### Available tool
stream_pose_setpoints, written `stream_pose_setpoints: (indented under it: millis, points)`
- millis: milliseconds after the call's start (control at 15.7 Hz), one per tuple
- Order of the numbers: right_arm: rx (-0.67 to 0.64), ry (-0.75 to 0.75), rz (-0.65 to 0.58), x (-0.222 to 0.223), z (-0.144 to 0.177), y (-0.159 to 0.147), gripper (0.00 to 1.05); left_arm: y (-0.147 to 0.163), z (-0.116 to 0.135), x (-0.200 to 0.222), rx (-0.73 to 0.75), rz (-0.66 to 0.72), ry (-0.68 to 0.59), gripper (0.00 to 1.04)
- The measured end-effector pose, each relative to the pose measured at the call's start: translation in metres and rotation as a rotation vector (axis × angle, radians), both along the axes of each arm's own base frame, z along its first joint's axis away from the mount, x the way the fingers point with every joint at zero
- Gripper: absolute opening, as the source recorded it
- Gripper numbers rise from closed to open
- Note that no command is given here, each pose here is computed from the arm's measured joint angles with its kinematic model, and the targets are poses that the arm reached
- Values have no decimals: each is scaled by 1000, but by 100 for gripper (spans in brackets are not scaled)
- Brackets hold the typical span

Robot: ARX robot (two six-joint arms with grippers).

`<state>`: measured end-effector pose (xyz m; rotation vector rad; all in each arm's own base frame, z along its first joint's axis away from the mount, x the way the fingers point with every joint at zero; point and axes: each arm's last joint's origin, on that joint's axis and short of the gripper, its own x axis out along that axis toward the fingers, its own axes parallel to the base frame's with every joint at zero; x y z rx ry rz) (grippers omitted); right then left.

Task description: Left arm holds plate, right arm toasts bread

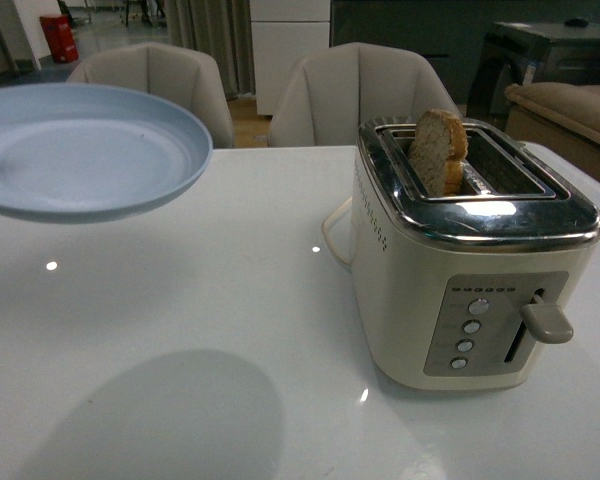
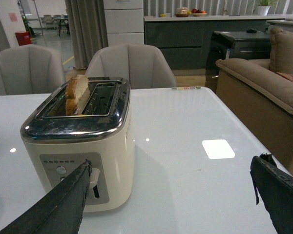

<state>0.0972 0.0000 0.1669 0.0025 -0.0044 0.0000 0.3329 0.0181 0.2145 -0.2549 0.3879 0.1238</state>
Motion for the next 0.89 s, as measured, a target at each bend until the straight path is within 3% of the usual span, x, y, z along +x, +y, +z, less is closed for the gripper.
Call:
stream_pose_setpoints:
  millis: [255, 511, 894]
  points:
    - [0, 0, 0, 0, 0, 0, 98, 20, -45, 28, 1, 56, 31, 2]
    - [0, 0, 0, 0, 0, 0, 98, 37, -109, 52, 13, 102, 144, 2]
    - [0, 0, 0, 0, 0, 0, 98, 47, -142, 71, -24, 180, 177, 2]
